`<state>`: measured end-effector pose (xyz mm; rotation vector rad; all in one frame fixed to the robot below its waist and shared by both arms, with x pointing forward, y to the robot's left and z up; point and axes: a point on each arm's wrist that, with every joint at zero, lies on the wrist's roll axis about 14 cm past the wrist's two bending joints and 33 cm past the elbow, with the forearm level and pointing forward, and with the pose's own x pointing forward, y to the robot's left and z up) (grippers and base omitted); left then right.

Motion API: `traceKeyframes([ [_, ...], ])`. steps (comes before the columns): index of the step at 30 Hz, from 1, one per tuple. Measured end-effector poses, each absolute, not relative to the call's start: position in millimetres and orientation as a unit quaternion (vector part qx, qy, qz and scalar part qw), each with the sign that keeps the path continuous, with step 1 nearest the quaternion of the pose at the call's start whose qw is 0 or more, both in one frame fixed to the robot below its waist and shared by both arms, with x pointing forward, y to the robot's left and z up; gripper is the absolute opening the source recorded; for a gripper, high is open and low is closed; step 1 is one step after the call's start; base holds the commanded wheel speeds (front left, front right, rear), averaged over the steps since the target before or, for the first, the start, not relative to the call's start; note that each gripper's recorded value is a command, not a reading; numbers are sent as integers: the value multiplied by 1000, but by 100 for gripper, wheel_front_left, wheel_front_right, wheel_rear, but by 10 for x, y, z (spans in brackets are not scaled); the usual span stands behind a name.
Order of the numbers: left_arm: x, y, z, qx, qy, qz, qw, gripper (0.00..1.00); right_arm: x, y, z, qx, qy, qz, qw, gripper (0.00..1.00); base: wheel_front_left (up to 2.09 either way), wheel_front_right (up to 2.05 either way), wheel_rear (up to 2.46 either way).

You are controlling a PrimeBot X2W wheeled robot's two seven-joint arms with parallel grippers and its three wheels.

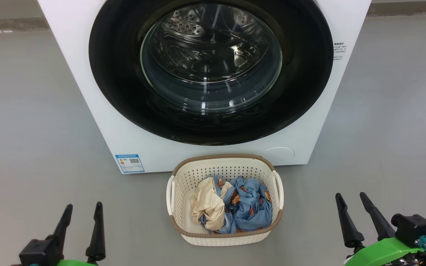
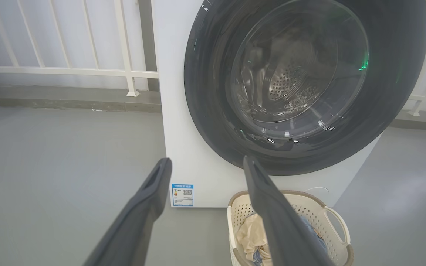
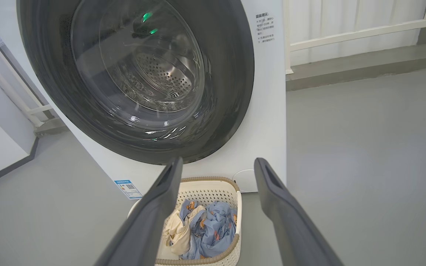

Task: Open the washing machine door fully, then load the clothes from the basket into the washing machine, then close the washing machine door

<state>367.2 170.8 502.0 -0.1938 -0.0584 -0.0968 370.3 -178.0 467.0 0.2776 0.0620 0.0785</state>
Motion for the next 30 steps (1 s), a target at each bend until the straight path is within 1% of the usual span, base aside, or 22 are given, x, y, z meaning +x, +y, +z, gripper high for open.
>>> traceKeyframes([
  [4, 3673, 1702, 5018, -91, -29, -50, 994, 100, 3705, -1822, 4684, 125, 26, 35, 991, 100, 0, 0, 0],
  [21, 3676, 1708, 4987, -83, -26, -53, 995, 100, 3696, -1878, 4696, 129, 22, 24, 991, 100, 1, 1, -1],
  [26, 3678, 1724, 4982, -75, -25, -51, 996, 100, 3700, -1879, 4706, 130, 20, 23, 991, 100, 32, 32, -64],
  [30, 3683, 1730, 4965, -71, -22, -51, 996, 100, 3705, -1877, 4695, 131, 22, 22, 991, 100, 67, 67, -135],
])
